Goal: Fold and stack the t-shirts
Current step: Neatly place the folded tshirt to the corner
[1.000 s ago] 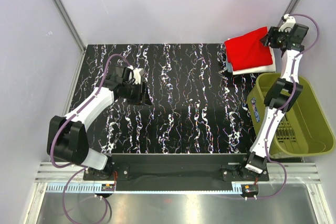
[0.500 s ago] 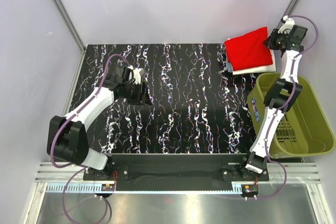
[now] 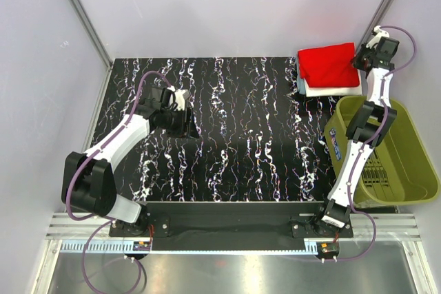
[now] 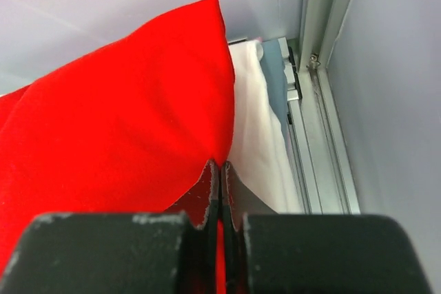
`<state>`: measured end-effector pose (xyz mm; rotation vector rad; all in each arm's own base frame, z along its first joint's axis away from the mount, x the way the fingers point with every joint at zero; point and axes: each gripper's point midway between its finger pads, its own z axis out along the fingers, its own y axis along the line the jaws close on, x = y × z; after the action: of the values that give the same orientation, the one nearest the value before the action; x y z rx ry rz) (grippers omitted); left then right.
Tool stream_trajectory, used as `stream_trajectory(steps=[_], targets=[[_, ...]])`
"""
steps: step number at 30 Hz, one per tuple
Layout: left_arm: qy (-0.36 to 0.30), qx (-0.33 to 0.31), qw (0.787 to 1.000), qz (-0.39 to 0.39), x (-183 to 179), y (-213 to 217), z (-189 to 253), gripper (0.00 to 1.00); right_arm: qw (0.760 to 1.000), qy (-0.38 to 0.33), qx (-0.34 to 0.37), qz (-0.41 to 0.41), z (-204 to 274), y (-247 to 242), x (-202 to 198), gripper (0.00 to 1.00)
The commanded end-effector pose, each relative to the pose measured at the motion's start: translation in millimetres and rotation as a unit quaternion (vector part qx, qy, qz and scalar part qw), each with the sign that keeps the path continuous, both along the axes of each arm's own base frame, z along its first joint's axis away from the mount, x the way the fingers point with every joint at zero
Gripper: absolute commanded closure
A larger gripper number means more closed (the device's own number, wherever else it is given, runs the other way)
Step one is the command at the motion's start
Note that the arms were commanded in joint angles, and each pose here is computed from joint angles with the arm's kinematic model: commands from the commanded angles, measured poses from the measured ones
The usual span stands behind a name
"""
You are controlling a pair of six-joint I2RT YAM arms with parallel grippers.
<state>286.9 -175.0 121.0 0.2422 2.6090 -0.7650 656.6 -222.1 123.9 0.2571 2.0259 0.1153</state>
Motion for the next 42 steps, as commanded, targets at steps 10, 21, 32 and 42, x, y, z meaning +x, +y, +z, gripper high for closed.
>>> stream_trajectory(steps=[10,21,32,42], targets=[[-0.028,-0.012,1.0,-0.007,6,-2,17,0.41,0.996,-0.023,-0.005,-0.088,29,-44,-7,0.62],[-0.049,-0.015,0.999,-0.003,6,-1,29,0.41,0.994,-0.066,-0.024,-0.087,139,7,-29,0.41],[-0.064,-0.028,0.998,-0.006,4,-3,39,0.41,0.988,-0.038,-0.147,0.001,122,166,-4,0.56],[-0.066,-0.034,0.997,-0.006,3,-4,41,0.41,0.98,0.005,-0.189,0.055,53,186,23,0.67]])
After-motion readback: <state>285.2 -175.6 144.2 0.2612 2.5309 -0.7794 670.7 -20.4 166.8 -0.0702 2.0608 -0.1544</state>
